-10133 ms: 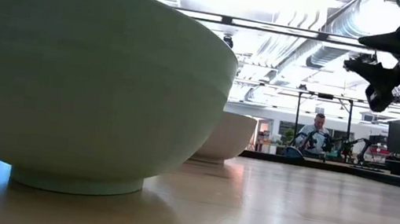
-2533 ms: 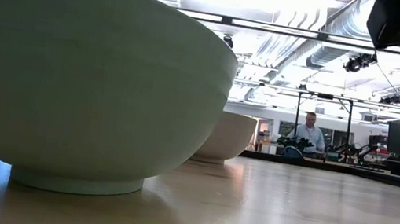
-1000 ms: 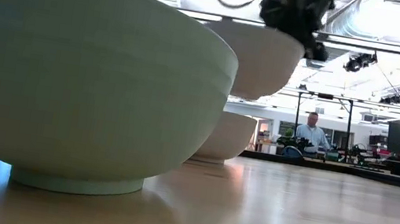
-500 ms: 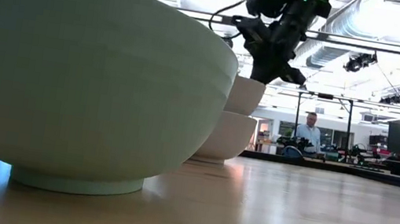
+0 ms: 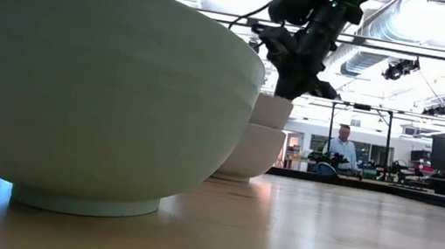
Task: Nest bowls inside each other
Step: Stack the bottom right white bowl on top of the top white bowl, then stack the orange bowl on top of the white bowl
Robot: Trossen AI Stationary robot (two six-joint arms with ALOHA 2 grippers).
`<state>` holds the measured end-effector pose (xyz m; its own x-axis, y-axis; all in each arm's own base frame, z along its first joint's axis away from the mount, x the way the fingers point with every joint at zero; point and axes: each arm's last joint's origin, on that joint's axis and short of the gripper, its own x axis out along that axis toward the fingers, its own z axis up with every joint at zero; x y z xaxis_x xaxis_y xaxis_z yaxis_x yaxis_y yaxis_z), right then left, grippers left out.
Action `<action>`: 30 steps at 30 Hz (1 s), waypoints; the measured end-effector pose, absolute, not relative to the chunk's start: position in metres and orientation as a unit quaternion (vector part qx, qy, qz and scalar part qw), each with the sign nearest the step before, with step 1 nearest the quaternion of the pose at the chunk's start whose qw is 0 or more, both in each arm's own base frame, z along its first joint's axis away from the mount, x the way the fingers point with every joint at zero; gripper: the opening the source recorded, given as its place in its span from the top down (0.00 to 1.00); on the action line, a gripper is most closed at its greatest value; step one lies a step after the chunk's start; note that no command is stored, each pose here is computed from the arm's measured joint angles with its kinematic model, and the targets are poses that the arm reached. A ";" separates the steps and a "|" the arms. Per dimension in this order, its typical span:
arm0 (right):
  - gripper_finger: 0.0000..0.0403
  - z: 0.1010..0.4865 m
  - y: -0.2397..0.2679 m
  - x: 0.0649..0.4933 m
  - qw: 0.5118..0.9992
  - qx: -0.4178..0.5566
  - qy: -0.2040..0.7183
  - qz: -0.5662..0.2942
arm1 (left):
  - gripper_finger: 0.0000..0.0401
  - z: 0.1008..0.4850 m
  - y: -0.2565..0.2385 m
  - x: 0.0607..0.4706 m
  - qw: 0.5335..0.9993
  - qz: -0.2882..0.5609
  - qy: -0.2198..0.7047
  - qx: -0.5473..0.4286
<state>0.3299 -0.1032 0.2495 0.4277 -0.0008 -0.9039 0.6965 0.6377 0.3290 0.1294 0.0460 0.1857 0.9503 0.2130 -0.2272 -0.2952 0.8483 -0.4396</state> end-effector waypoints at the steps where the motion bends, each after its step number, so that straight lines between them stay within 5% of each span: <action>1: 1.00 0.246 -0.102 0.332 0.762 0.359 0.488 -0.227 | 0.64 0.186 0.046 0.129 0.958 0.133 0.085 -0.241; 17: 0.98 0.219 -0.095 0.346 0.742 0.357 0.522 -0.222 | 0.64 0.186 0.046 0.129 0.957 0.134 0.084 -0.245; 30: 0.59 0.224 -0.092 0.340 0.735 0.363 0.534 -0.207 | 0.64 0.186 0.046 0.129 0.956 0.136 0.084 -0.244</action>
<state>0.3402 -0.0923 0.2243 0.3428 0.0840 -0.9356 0.6925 0.6504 0.3122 0.1294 0.0462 0.1857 0.9487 0.2201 -0.2270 -0.3020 0.8434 -0.4444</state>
